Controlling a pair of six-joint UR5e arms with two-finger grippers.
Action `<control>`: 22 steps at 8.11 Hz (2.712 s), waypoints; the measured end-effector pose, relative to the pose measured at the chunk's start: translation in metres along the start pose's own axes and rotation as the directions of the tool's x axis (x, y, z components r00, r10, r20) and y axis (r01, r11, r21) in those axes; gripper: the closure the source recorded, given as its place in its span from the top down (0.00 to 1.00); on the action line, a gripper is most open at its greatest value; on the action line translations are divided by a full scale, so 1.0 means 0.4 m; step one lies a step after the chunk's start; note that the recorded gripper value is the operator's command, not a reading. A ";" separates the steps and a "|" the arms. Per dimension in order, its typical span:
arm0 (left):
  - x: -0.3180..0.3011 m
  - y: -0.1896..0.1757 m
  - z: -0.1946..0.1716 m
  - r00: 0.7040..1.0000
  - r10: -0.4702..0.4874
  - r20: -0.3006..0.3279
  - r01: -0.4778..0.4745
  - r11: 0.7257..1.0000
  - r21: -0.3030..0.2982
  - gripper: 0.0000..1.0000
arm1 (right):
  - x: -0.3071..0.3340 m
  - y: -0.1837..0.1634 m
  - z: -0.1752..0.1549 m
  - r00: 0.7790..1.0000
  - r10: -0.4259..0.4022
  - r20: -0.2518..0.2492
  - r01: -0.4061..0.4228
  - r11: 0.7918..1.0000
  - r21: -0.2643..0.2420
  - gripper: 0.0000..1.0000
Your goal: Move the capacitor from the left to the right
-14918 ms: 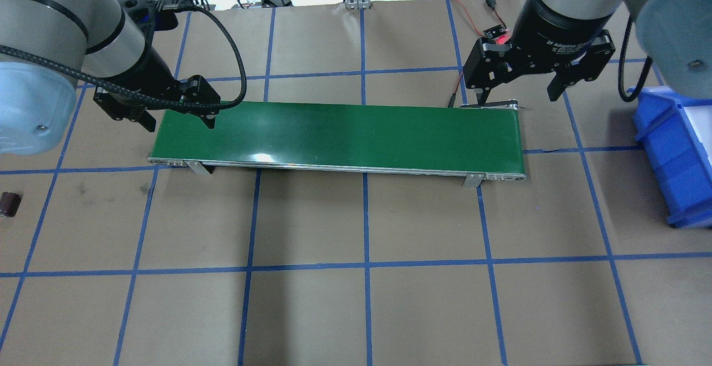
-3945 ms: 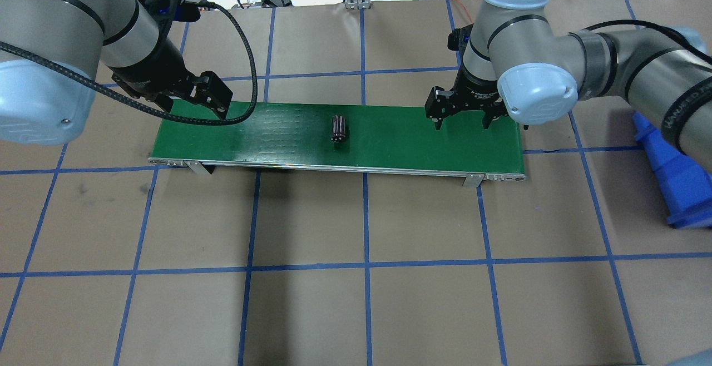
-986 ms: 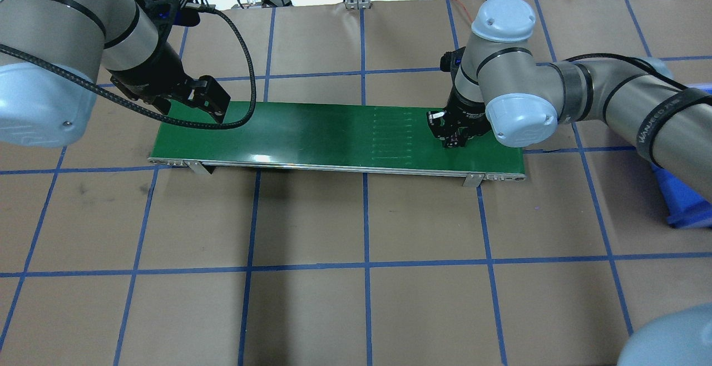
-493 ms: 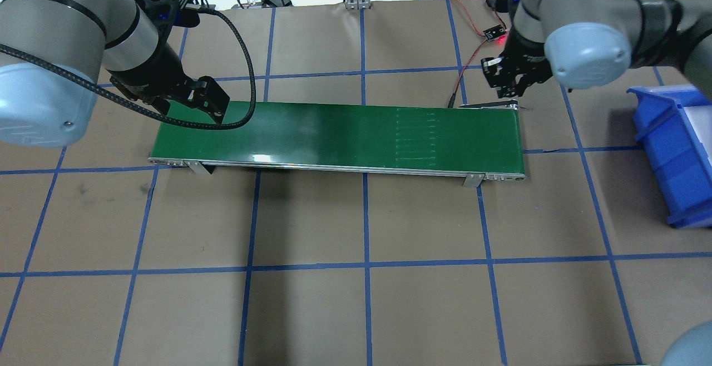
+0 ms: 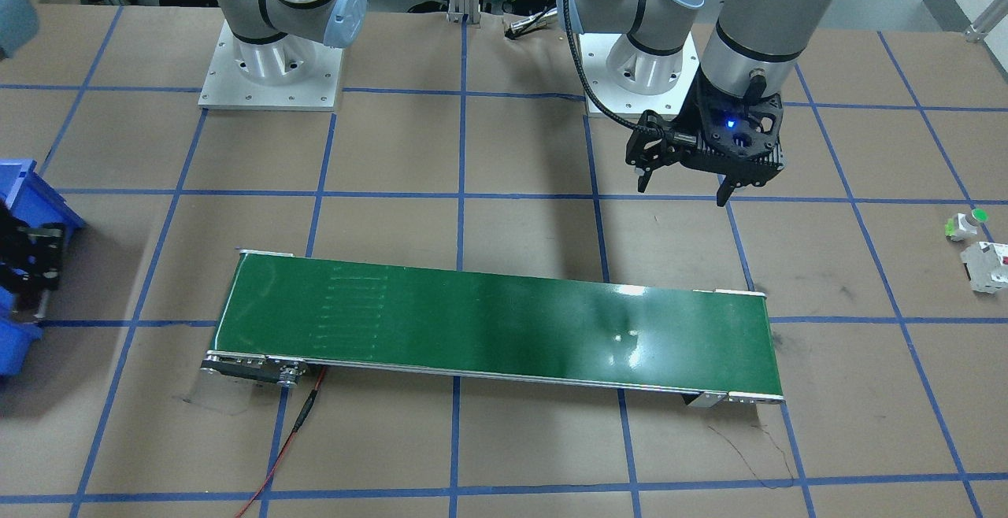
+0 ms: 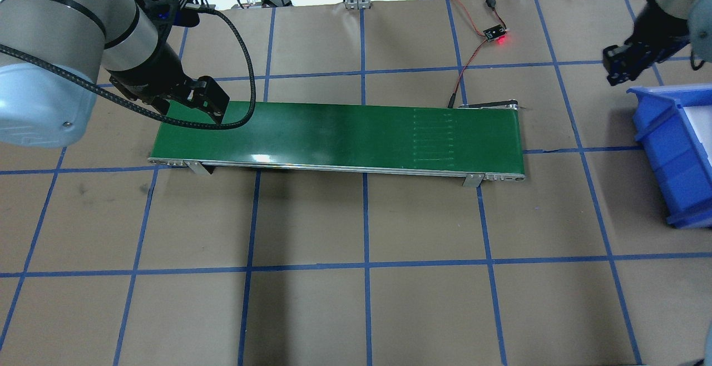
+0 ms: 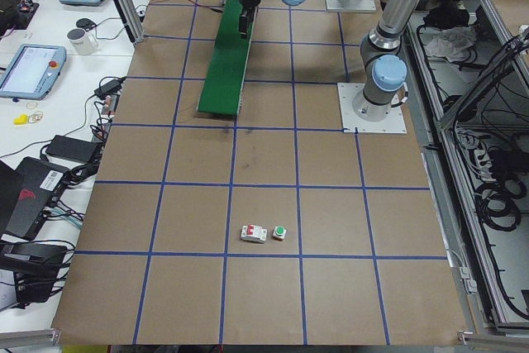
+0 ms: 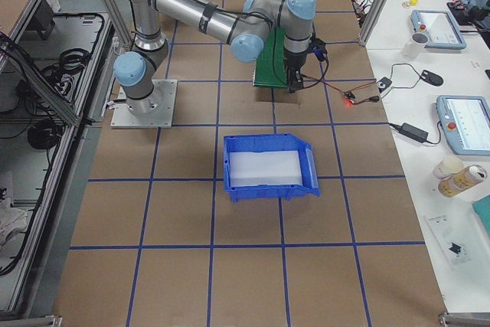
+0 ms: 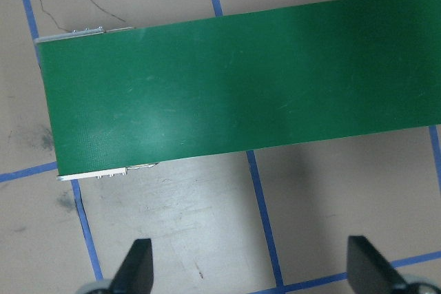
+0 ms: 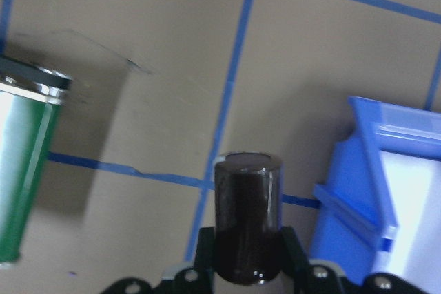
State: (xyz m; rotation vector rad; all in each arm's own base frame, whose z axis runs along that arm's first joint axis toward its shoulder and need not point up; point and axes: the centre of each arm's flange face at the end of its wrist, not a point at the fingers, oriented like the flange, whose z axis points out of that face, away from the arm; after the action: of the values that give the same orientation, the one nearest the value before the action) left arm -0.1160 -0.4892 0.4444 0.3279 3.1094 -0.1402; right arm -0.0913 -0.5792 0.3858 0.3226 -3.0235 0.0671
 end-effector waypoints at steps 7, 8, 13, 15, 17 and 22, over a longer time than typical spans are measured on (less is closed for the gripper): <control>0.000 0.001 0.003 1.000 -0.001 -0.001 0.001 1.000 -0.003 1.00 | 0.537 0.264 0.367 0.995 -0.074 0.066 0.080 0.993 -0.082 0.97; -0.001 0.001 0.004 1.000 -0.001 -0.001 0.001 1.000 -0.003 1.00 | 0.545 0.273 0.399 0.995 -0.068 0.068 0.074 0.994 -0.083 1.00; 0.000 0.001 0.004 1.000 -0.001 -0.001 0.001 1.000 -0.004 1.00 | 0.393 0.278 0.109 0.993 0.002 0.116 0.003 0.999 -0.046 1.00; 0.000 0.000 0.003 1.000 -0.003 0.000 0.003 1.000 -0.003 1.00 | 0.173 0.230 -0.067 0.988 0.095 0.123 -0.089 0.995 -0.054 1.00; -0.001 -0.003 -0.001 1.000 -0.006 0.001 0.006 1.000 0.001 1.00 | -0.111 0.192 -0.214 0.973 0.203 0.108 -0.197 0.978 -0.068 1.00; -0.064 -0.002 -0.007 0.999 -0.033 0.005 0.033 0.999 0.000 1.00 | -0.676 0.171 -0.340 0.954 0.286 0.094 -0.281 0.958 -0.061 1.00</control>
State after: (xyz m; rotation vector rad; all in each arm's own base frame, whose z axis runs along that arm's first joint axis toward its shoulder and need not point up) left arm -0.0914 -0.4952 0.4480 0.2761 3.1104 -0.1406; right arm 0.1700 -0.4486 0.4908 -0.1190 -3.1430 0.0007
